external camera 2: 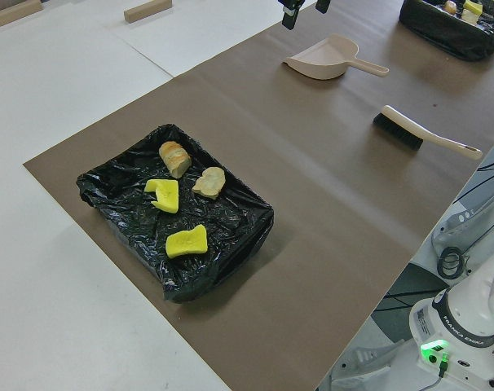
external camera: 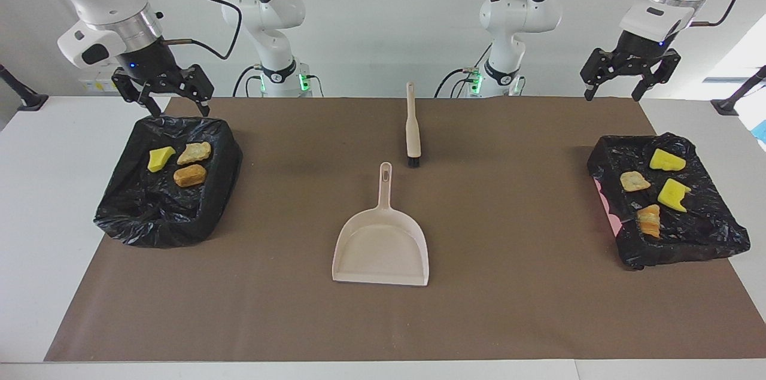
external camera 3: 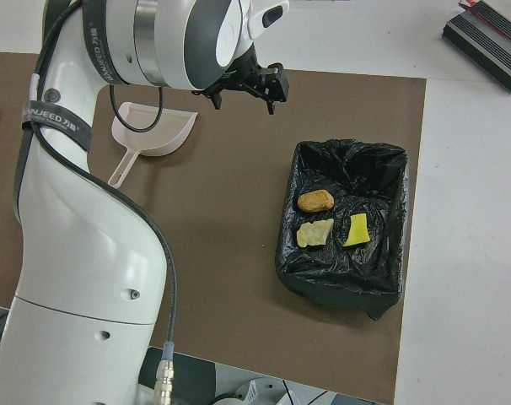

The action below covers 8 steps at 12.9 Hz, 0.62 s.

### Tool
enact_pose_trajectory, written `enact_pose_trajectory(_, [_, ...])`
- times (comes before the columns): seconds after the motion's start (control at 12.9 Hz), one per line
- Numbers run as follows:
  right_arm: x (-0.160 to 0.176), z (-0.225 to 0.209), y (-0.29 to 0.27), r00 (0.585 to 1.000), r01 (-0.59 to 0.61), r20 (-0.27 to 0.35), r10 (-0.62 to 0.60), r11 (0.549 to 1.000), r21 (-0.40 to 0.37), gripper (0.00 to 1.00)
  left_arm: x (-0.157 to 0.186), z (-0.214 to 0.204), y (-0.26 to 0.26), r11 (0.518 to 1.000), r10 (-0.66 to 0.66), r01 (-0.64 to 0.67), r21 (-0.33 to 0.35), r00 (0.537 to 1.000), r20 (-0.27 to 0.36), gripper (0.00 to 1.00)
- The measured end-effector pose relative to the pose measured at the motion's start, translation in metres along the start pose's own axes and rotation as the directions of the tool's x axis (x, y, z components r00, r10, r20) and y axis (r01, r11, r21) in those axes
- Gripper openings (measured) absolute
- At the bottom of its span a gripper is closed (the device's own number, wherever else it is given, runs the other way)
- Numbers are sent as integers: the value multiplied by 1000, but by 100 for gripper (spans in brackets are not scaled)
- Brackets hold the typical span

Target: Sweep and dump trash in bin

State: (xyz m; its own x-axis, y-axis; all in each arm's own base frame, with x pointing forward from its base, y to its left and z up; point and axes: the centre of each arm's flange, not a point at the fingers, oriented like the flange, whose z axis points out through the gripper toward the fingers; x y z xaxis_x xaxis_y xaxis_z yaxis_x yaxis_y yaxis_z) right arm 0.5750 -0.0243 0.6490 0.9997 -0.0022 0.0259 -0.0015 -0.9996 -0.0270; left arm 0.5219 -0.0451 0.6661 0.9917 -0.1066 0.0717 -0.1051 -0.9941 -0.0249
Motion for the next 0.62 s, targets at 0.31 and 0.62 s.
enact_pose_trajectory(0.31, [0,0,0,1000,0,0,0,1000,0,100,-5,1,11,1000,11,-11,-4,999,32,100])
enact_pose_trajectory(0.62, [0,0,0,1000,0,0,0,1000,0,100,-5,1,8,1000,-19,19,-7,999,31,100])
